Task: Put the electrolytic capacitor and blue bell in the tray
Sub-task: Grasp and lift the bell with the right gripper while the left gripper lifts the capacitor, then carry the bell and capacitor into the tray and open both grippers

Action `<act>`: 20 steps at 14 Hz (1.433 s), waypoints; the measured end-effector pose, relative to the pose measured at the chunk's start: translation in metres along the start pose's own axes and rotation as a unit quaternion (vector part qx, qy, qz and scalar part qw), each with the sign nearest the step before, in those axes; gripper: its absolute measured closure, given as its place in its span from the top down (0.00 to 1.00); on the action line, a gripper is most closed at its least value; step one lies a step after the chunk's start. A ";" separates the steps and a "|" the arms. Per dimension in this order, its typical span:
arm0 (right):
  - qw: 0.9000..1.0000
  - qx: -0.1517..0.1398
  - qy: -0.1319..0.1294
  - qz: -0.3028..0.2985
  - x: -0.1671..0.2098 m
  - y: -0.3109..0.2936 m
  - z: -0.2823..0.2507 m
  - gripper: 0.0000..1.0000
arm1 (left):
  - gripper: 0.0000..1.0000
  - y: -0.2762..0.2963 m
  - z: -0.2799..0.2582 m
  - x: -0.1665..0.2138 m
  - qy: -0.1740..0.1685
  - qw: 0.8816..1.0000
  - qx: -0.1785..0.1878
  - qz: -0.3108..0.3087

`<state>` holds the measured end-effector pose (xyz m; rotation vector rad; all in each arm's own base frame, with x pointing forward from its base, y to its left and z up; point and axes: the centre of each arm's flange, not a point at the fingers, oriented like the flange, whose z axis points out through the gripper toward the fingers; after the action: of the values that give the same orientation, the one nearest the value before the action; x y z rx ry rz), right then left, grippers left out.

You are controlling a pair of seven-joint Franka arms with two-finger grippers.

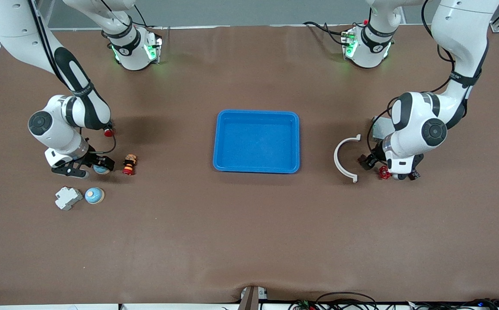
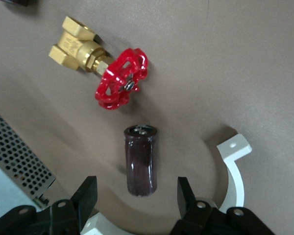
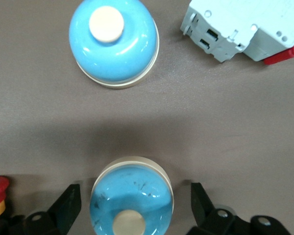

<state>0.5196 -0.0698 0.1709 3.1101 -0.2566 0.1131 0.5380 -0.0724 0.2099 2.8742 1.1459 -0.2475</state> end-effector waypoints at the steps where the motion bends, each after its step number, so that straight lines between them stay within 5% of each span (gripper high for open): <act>1: 1.000 0.000 0.000 0.000 0.000 0.000 0.000 0.89 | 0.72 0.000 0.006 0.001 -0.001 1.000 0.000 -0.001; 3: 1.000 0.001 0.001 0.001 0.000 -0.001 -0.001 0.67 | 0.67 0.001 0.015 0.005 0.000 1.000 -0.004 -0.003; 6: 1.000 0.005 -0.027 0.008 -0.003 -0.014 -0.003 0.67 | 0.65 0.003 0.029 0.010 -0.004 1.000 -0.004 -0.006; 10: 0.996 0.009 -0.084 0.035 -0.006 -0.043 -0.063 0.67 | 0.30 0.009 0.028 0.013 -0.001 1.000 -0.009 -0.005; 14: 0.990 0.044 -0.115 0.068 -0.021 -0.084 -0.137 0.67 | 0.30 0.031 -0.007 -0.013 -0.009 1.000 -0.004 0.011; 20: 0.982 0.025 -0.112 0.153 -0.079 -0.219 -0.203 0.67 | 0.30 0.087 -0.045 -0.128 -0.014 1.000 0.003 0.006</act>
<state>0.4635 0.1641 0.3645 3.1058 -0.7468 -0.2308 0.5124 -0.2190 0.2727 2.8715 1.1259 -0.2889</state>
